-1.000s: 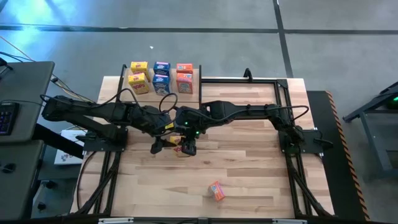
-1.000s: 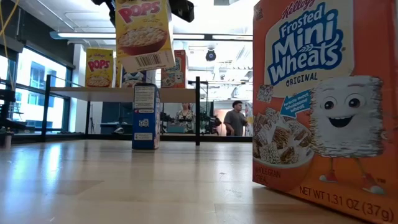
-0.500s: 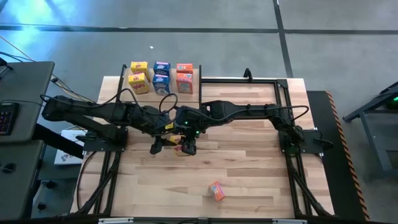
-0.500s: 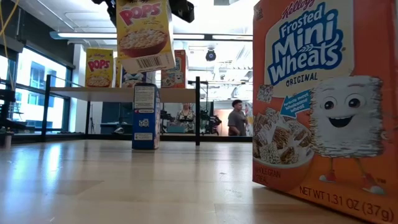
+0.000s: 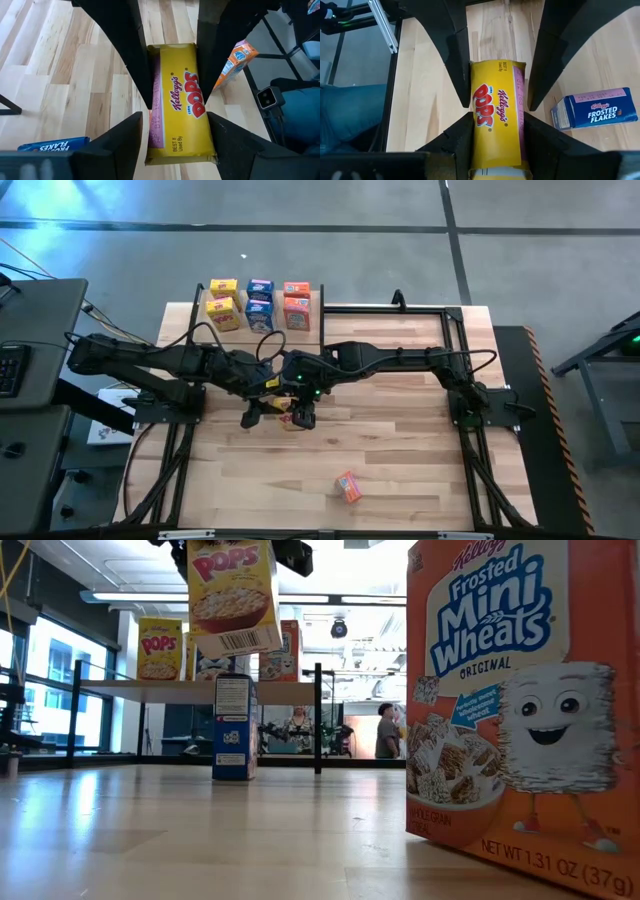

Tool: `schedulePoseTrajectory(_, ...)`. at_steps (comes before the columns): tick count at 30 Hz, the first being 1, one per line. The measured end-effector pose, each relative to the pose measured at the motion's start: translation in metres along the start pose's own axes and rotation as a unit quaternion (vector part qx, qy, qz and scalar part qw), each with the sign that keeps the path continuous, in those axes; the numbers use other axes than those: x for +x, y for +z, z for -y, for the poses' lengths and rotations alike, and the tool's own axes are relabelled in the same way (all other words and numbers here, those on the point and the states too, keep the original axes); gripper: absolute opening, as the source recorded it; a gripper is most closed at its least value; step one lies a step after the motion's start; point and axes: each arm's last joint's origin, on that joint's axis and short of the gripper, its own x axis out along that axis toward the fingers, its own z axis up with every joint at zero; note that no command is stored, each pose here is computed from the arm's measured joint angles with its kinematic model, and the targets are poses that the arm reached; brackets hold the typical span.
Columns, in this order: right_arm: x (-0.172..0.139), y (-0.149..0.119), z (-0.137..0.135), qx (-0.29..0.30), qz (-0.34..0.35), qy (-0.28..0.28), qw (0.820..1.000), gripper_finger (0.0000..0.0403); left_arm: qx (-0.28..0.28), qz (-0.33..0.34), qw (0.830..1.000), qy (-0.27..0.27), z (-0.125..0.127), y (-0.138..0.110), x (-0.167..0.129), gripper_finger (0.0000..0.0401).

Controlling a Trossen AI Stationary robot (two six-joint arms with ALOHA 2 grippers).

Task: Stack cereal on shelf
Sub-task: Put the yellow cereal box on the shelf aligned with the other yellow cereal boxes

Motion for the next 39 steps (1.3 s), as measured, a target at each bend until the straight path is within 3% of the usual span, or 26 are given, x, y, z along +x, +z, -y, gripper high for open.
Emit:
schedulePoseTrajectory(22,-0.001,0.001,0.005,0.023,0.0,0.0,1.0,0.0144,0.0,0.0,1.0,0.002,0.0,0.0,0.0,0.0161)
schedulePoseTrajectory(32,-0.004,0.001,0.006,0.016,-0.001,0.001,1.0,0.0231,-0.001,-0.004,1.0,0.003,0.0,-0.001,0.0,0.0161)
schedulePoseTrajectory(39,-0.013,0.001,0.007,0.017,0.0,0.002,1.0,0.024,0.003,-0.006,1.0,0.003,0.0,-0.003,-0.006,0.0161)
